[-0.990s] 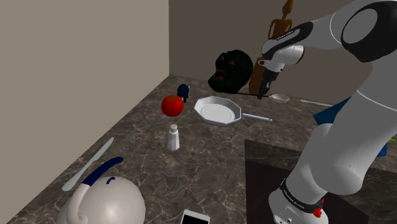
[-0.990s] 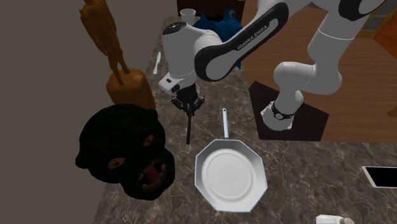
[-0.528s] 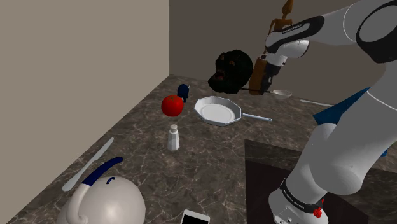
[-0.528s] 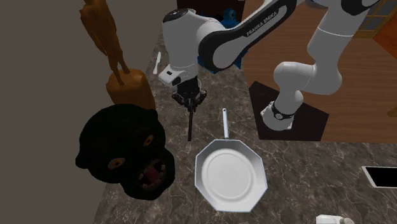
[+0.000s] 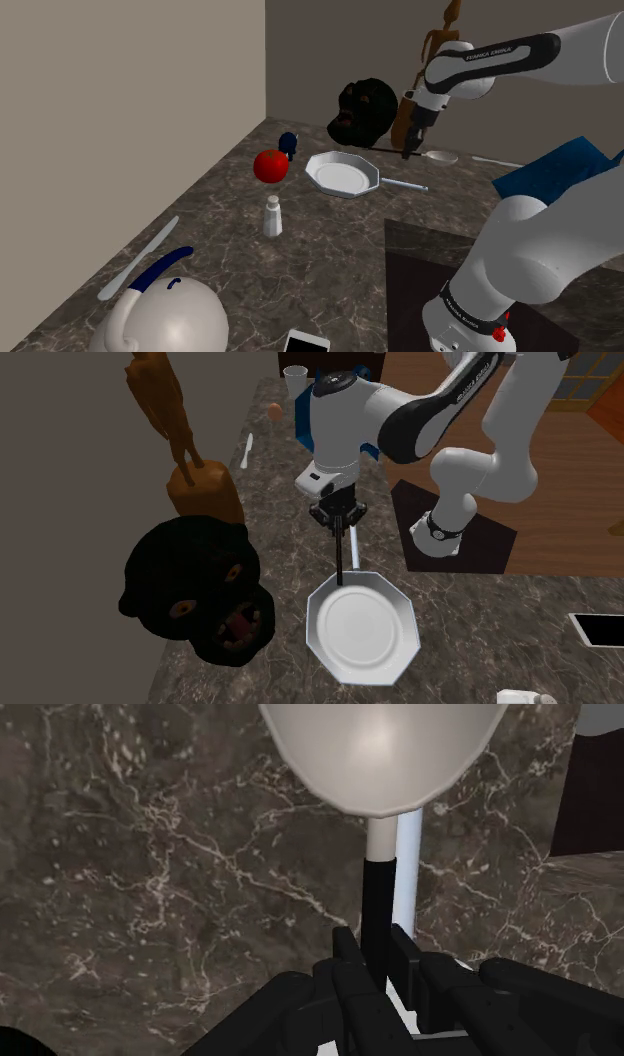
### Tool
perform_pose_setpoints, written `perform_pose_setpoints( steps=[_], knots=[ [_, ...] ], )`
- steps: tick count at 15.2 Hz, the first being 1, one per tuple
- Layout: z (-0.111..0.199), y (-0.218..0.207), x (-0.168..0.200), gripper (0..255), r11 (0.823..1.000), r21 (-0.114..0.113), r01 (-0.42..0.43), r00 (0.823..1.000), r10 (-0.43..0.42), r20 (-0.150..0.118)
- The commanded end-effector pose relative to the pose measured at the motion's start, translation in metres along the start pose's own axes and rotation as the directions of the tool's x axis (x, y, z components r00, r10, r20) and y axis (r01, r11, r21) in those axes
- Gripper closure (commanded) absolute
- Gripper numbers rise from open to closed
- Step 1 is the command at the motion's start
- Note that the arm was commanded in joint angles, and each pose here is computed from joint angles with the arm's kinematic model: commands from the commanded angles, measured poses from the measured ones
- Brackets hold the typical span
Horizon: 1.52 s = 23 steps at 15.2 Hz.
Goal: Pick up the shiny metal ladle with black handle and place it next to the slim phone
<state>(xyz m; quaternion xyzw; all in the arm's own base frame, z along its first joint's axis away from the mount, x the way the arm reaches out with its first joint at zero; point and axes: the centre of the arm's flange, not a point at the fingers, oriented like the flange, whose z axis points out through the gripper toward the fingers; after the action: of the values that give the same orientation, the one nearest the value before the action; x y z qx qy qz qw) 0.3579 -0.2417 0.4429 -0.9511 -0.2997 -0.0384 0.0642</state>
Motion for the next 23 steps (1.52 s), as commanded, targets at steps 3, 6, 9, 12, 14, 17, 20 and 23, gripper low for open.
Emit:
perform_pose_setpoints(
  steps=[3, 6, 9, 12, 14, 17, 20, 23],
  knots=[
    [0.005, -0.05, 0.013, 255, 1.0, -0.003, -0.002, 1.0, 0.002, 0.001],
    [0.01, -0.088, 0.024, 255, 1.0, -0.003, -0.002, 1.0, 0.002, 0.001],
    [0.015, -0.125, 0.034, 255, 1.0, -0.003, -0.002, 1.0, 0.002, 0.001],
    [0.02, -0.163, 0.045, 255, 1.0, -0.003, -0.002, 1.0, 0.002, 0.001],
    [0.023, -0.189, 0.052, 255, 1.0, -0.003, -0.002, 1.0, 0.002, 0.001],
    [0.028, -0.226, 0.062, 255, 1.0, -0.003, -0.002, 1.0, 0.002, 0.001],
    [0.033, -0.264, 0.073, 255, 1.0, -0.003, -0.002, 1.0, 0.002, 0.001],
    [0.037, -0.302, 0.083, 255, 1.0, -0.003, -0.002, 1.0, 0.002, 0.001]
  ],
)
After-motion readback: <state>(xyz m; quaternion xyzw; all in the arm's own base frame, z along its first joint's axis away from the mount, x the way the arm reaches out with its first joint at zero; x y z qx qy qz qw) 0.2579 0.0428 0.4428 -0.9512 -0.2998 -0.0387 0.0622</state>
